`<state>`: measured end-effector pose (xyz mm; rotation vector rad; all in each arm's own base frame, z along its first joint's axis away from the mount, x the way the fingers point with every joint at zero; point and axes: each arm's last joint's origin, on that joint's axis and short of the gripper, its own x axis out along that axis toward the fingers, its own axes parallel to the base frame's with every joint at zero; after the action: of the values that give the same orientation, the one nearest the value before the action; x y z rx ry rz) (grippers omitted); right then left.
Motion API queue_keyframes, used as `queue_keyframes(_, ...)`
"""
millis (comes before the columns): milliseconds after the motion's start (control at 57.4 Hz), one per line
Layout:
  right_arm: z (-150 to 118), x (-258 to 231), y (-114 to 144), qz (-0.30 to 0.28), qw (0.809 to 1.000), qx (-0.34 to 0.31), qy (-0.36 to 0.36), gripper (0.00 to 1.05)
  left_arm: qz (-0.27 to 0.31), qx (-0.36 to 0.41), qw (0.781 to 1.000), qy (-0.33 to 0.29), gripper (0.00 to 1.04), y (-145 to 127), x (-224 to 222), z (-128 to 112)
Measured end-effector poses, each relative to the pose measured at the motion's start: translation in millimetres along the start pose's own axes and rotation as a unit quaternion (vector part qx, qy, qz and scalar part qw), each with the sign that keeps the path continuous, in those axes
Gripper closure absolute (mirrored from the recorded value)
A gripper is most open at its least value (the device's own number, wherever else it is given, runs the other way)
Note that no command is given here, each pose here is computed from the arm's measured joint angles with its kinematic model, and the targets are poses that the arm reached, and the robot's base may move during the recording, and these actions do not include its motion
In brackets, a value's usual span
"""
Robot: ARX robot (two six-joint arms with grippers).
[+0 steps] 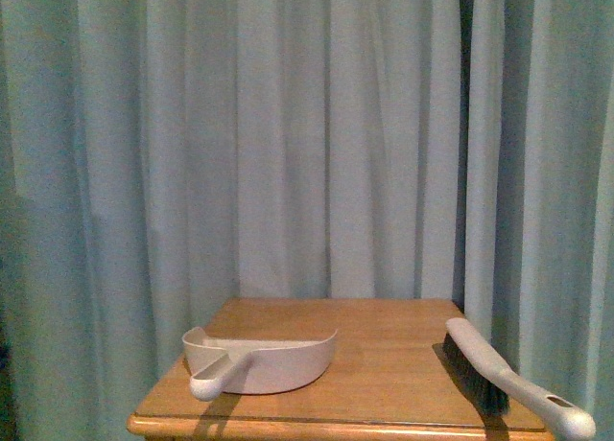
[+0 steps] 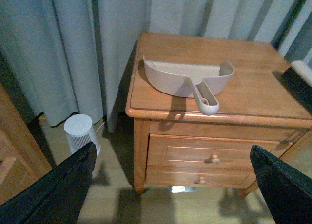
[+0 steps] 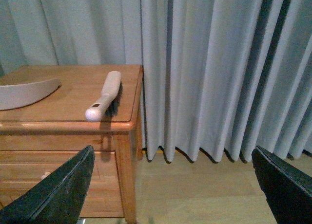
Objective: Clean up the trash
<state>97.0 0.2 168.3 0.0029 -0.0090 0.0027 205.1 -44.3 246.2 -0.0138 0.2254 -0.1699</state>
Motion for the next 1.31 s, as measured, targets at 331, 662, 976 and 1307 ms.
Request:
queue_keyframes(331,0.0,0.0,0.0,0.0,1.0,0.0,0.0,0.07,0.007,0.053,0.991,0.123,0.08,-58.3,112.4,77.3)
queue_keyframes(662,0.0,0.0,0.0,0.0,1.0,0.0,0.0,0.07,0.033,0.068,0.975,0.21,0.08,-95.8,188.7,58.5)
queue_keyframes(976,0.0,0.0,0.0,0.0,1.0,0.0,0.0,0.07,0.042,0.093,0.962,0.252,0.08,-100.3,234.3,24.2)
queue_keyframes(1307,0.0,0.0,0.0,0.0,1.0,0.0,0.0,0.07,0.058,0.109,0.953,0.276,0.08,-75.2,261.5,-7.5)
